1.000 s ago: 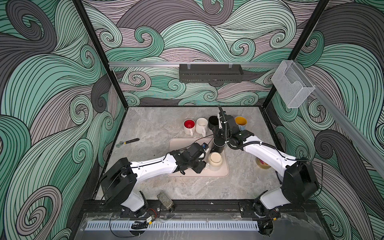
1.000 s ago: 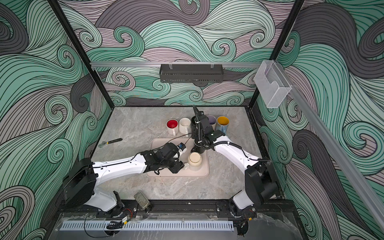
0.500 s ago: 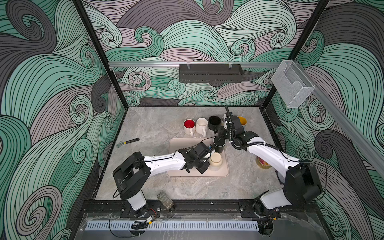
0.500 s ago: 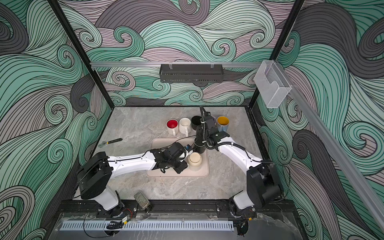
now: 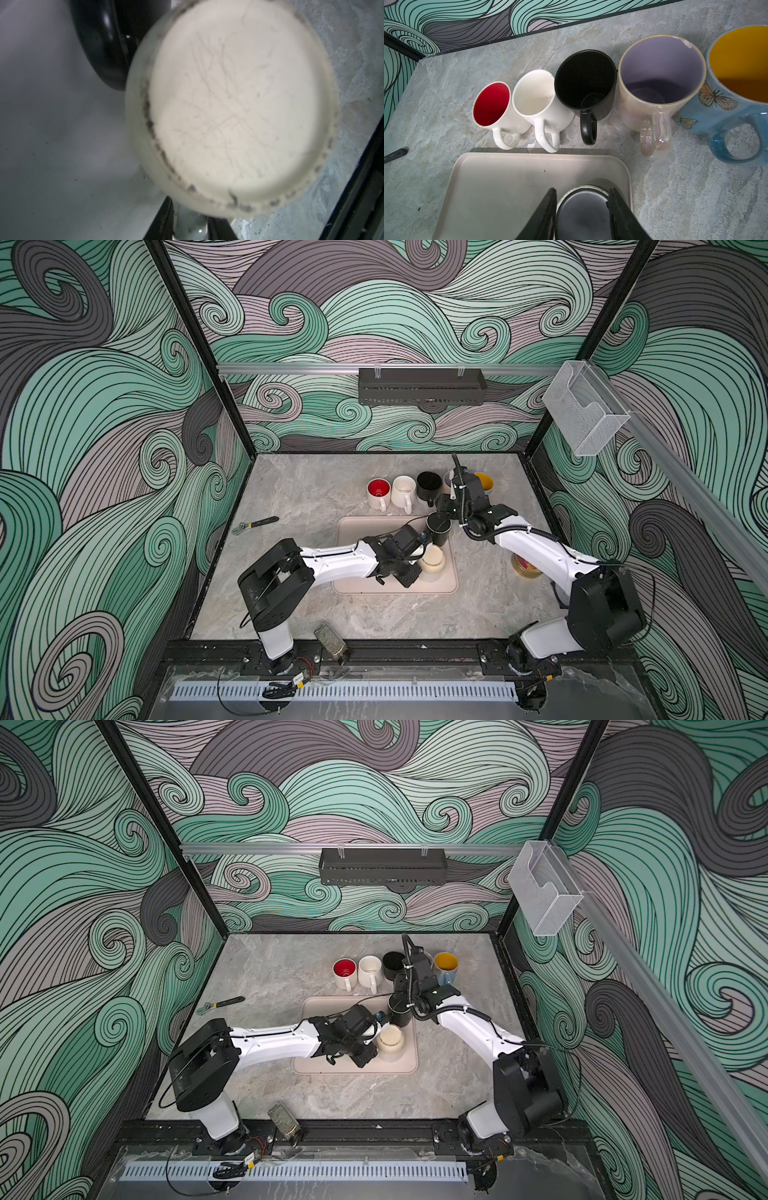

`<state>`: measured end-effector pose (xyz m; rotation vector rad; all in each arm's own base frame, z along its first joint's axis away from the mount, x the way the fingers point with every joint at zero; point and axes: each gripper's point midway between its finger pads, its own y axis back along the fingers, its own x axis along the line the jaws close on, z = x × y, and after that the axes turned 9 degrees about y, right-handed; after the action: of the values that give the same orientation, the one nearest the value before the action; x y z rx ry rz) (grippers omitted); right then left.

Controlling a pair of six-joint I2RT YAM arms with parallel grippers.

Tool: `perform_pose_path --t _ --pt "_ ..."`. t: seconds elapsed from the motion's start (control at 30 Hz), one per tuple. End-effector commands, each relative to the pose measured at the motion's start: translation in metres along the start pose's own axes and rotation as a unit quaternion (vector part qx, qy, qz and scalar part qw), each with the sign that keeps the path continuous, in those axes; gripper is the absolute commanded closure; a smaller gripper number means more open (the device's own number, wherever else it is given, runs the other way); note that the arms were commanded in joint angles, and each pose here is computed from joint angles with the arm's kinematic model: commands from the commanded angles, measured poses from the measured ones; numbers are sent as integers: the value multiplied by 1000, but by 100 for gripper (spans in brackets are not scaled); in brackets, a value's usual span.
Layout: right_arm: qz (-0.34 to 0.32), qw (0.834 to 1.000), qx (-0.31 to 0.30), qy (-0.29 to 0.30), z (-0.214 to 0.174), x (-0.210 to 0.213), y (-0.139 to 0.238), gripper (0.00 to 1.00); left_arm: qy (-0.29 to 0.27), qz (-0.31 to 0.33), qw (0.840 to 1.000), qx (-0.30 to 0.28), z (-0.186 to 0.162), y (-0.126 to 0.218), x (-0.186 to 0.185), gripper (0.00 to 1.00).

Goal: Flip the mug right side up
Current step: 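Lower the left gripper onto the upside-down cream mug on the tray and grasp it, then lift the cream mug with the left gripper while the right gripper moves toward it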

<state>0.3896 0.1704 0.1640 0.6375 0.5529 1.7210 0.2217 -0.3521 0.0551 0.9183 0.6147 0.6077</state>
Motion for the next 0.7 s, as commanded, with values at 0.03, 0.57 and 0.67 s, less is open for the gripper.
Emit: perform_pose_path --t 0.03,0.57,0.67 --pt "3 1000 -15 -11 6 -2 7 58 -14 -15 1000 0 8 -1 -10 72" --pt "12 1000 -11 -16 1 -2 3 59 -15 -18 1000 4 12 -8 -11 87" --pt "15 1000 -6 -17 -2 -2 2 58 -14 -18 1000 1 13 -7 -12 92"
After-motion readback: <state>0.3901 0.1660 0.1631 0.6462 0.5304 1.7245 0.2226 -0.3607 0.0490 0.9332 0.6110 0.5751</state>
